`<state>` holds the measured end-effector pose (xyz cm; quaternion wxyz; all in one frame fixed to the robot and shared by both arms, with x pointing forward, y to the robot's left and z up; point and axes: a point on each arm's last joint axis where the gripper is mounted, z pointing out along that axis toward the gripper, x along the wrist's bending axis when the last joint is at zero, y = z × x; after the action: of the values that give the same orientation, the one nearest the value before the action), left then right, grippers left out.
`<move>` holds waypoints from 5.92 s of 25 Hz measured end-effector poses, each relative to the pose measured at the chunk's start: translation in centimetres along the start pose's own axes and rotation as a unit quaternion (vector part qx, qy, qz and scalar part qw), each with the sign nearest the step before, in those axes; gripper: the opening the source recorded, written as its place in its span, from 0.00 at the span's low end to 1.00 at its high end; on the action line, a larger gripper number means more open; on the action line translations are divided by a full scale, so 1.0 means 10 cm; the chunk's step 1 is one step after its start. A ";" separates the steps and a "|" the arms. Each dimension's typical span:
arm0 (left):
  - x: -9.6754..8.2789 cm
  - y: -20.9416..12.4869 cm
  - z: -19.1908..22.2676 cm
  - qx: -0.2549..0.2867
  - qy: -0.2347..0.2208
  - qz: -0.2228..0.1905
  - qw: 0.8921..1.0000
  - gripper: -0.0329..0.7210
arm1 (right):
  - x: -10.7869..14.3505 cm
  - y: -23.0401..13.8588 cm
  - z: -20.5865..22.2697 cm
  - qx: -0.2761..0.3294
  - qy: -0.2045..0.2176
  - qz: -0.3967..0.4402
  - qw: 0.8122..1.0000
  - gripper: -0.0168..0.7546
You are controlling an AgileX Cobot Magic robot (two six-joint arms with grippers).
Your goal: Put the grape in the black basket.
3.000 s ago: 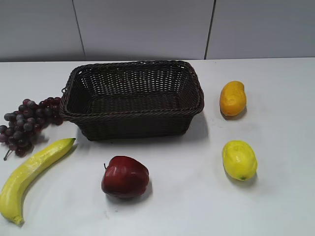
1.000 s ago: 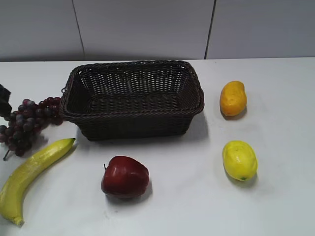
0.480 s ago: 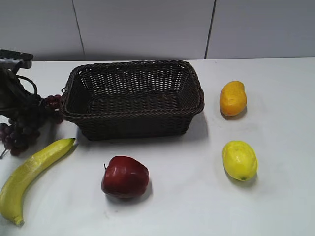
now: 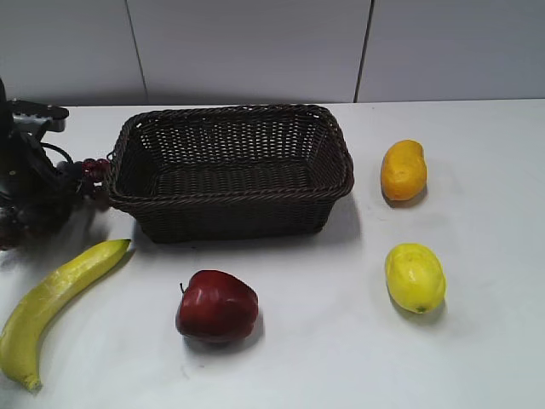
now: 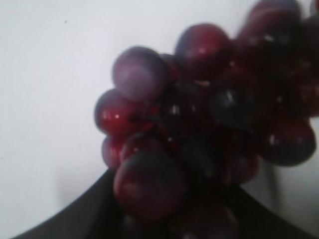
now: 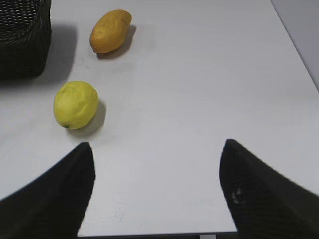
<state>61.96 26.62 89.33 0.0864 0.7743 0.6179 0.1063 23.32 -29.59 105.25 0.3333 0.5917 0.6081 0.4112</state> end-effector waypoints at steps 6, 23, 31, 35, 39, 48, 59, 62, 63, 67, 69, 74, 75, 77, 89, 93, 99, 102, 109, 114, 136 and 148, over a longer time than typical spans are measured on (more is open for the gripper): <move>-0.01 -0.02 -0.07 0.015 -0.005 -0.008 1.000 0.59 | 0.00 0.00 0.00 0.000 0.000 0.000 1.000 0.79; -0.21 0.11 -2.17 -0.259 0.000 0.008 0.966 0.49 | 0.00 0.00 0.00 0.000 0.000 0.000 1.000 0.79; -0.88 0.17 -2.60 -0.395 -0.058 0.084 0.913 0.49 | 0.00 0.00 0.00 0.000 0.000 0.000 1.000 0.79; -1.22 0.23 -2.48 -0.403 -0.088 0.116 0.903 0.48 | 0.00 0.00 0.00 0.000 0.000 0.000 1.000 0.79; -1.49 0.29 -2.12 -0.361 -0.104 0.140 0.916 0.48 | 0.00 0.00 0.00 0.000 0.000 0.000 1.000 0.79; -1.77 0.35 -1.02 -0.233 -0.099 0.166 0.953 0.48 | 0.00 0.00 0.00 0.000 0.000 0.000 1.000 0.79; -1.77 0.34 -0.96 -0.223 -0.098 0.167 0.955 0.87 | 0.00 0.00 0.00 0.000 0.000 0.000 1.000 0.79; -1.73 0.32 -1.22 -0.239 -0.099 0.165 0.952 0.87 | 0.00 0.00 0.00 0.000 0.000 0.000 1.000 0.79; -1.71 0.30 -1.32 -0.239 -0.100 0.165 0.952 0.87 | 0.00 0.00 0.00 0.000 0.000 0.000 1.000 0.79; -1.48 0.21 -1.77 -0.241 -0.092 0.151 0.954 0.87 | 0.00 0.00 0.00 0.000 0.000 0.000 1.000 0.79; -1.26 0.16 -1.95 -0.232 -0.080 0.131 0.960 0.86 | 0.00 0.00 0.00 0.000 0.000 0.000 1.000 0.79; -0.62 -0.03 -2.21 -0.180 -0.042 0.052 0.981 0.85 | 0.00 0.00 0.00 0.000 0.000 0.000 1.000 0.79; -0.49 -0.06 -2.22 -0.165 -0.033 0.033 0.985 0.84 | 0.00 0.00 0.00 0.000 0.000 0.000 1.000 0.79; -0.25 -0.16 -2.24 -0.127 -0.020 -0.004 0.992 0.83 | 0.00 0.00 0.00 0.000 0.000 0.000 1.000 0.79; 0.08 -0.90 -2.46 -0.047 -0.003 -0.105 0.993 0.82 | 0.00 0.00 0.00 0.000 0.000 0.000 1.000 0.79; -0.01 -1.37 -2.52 -0.062 -0.002 -0.105 0.992 0.82 | 0.00 0.00 0.00 0.000 0.000 0.000 1.000 0.79; -0.17 -2.14 -2.67 -0.174 0.008 -0.104 0.979 0.82 | 0.00 0.00 0.00 0.000 0.000 0.000 1.000 0.79; -0.25 -2.52 -2.76 -0.244 0.015 -0.102 0.964 0.82 | 0.00 0.00 0.00 0.000 0.000 0.000 1.000 0.79; -0.38 -3.18 -2.90 -0.377 0.027 -0.097 0.921 0.82 | 0.00 0.00 0.00 0.000 0.000 0.000 1.000 0.79; -0.41 -3.33 -2.90 -0.405 0.030 -0.095 0.909 0.82 | 0.00 0.00 0.00 0.000 0.000 0.000 1.000 0.79; -0.43 -3.23 -2.53 -0.371 0.008 -0.089 0.924 0.82 | 0.00 0.00 0.00 0.000 0.000 0.000 1.000 0.79; -0.44 -3.27 -2.55 -0.385 0.009 -0.088 0.919 0.82 | 0.00 0.00 0.00 0.000 0.000 0.000 1.000 0.79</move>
<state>23.46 29.65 104.92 0.3814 0.6225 0.5955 0.3352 23.32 -29.59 105.25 0.3333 0.5917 0.6081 0.4112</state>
